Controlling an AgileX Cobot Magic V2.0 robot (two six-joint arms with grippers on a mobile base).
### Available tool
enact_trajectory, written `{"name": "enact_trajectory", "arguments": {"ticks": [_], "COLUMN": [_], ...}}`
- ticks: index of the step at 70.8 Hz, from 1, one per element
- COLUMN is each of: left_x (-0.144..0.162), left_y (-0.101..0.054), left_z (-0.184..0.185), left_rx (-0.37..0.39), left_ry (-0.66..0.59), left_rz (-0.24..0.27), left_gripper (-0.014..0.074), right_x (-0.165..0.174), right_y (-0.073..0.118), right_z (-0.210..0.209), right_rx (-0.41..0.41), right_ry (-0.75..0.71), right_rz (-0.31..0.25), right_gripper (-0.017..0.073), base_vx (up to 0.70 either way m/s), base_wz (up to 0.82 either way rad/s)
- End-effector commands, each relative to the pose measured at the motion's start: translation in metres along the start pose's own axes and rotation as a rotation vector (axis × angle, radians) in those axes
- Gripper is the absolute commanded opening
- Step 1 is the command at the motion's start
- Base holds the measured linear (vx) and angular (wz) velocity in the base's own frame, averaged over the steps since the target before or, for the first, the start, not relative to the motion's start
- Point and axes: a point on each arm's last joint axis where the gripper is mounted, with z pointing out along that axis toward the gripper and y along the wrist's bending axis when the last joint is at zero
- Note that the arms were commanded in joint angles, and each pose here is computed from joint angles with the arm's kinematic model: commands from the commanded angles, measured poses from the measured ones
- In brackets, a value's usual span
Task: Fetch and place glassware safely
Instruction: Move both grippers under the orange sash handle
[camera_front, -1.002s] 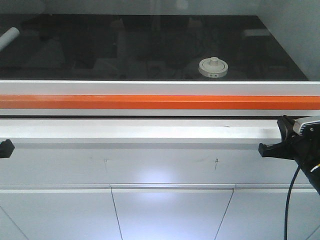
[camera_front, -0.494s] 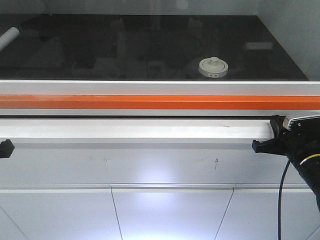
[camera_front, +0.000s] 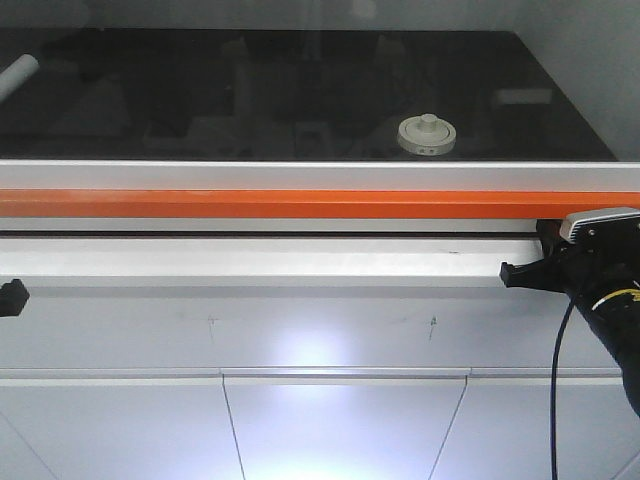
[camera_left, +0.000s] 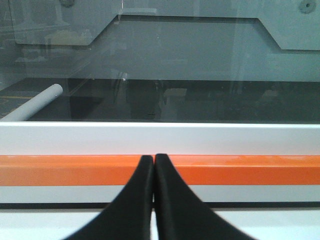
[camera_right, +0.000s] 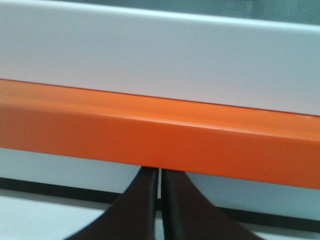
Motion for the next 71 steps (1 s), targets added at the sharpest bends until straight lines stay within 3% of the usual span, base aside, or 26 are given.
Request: {"name": "enact_trajectory", "arguments": {"ticks": [1,5,12,15,34,71], "left_x": [-0.012,-0.01,-0.001,0.003,0.028,0.067], "left_y": [-0.002,-0.002,-0.005,-0.005,-0.006,-0.006], "left_z": [0.001,0.003,0.01,0.014,0.041,0.094], "left_rx": [0.009,0.013,0.043,0.052,0.068,0.073], "left_ry": [-0.079,-0.065,-0.03,-0.021,-0.055,0.029], "left_rz": [-0.003,0.014,0.107,0.124,0.118,0.108], "left_gripper": [-0.0007,-0.0007,-0.0007,-0.0007,-0.0007,-0.0007], "right_x": [-0.028,-0.028,-0.028,-0.028,-0.028,-0.028], "right_y": [-0.004,-0.004,-0.004,-0.004,-0.004,-0.004], "right_z": [0.001,0.001,0.001,0.001,0.001,0.001], "right_rx": [0.018,0.018,0.017,0.017,0.016,0.015], "right_ry": [-0.188,-0.188,-0.187,-0.188,-0.191,-0.191], "right_rz": [-0.018,-0.018,-0.014,-0.011,0.004,0.008], "right_gripper": [-0.0003,-0.0003,-0.0003,-0.0003,-0.0003,-0.0003], "base_vx": [0.0,0.0,0.0,0.0,0.0,0.0], "base_wz": [0.0,0.0,0.0,0.0,0.0,0.0]}}
